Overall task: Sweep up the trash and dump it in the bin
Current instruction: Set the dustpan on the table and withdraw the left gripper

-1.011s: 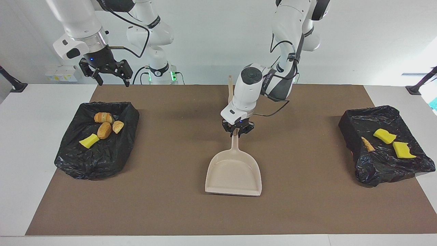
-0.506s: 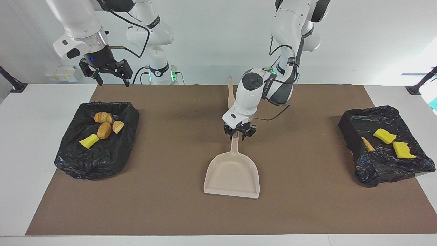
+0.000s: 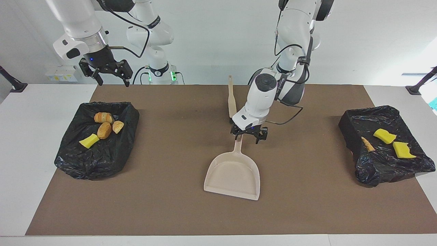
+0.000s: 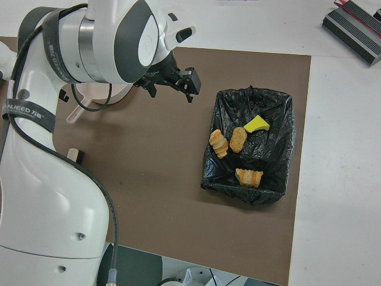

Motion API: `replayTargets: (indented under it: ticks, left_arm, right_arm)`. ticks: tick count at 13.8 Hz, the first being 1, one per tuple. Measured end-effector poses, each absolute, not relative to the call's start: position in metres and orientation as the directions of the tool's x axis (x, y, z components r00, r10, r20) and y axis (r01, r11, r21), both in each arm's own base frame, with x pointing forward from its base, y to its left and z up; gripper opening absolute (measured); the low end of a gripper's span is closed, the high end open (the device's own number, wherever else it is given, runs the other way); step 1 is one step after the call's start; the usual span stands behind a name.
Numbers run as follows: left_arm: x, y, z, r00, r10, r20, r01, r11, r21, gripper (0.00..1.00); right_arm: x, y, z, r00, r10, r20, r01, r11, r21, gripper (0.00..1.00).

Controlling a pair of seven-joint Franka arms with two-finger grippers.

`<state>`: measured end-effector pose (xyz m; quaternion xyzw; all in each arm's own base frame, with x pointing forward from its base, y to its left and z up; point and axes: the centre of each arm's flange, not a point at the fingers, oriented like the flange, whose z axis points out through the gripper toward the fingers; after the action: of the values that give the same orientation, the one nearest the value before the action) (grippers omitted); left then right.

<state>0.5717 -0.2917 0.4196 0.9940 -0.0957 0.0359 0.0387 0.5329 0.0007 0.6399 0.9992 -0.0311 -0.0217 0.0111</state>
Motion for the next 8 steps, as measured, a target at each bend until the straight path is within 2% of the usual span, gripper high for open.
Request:
replayTargets:
  ticks: [5,8]
  left_arm:
    - [0.574,-0.211,0.493,0.993,-0.092,0.073,-0.097,-0.993,0.062,1.0]
    - [0.569,-0.156,0.523,0.992,-0.117,0.047,-0.12,-0.992,0.048,1.0]
  right_arm:
    - [0.533,0.001,0.64,0.997,-0.063,-0.043,-0.062,-0.998,0.023,1.0]
    - [0.533,0.001,0.64,0.997,-0.063,-0.043,-0.062,-0.998,0.023,1.0]
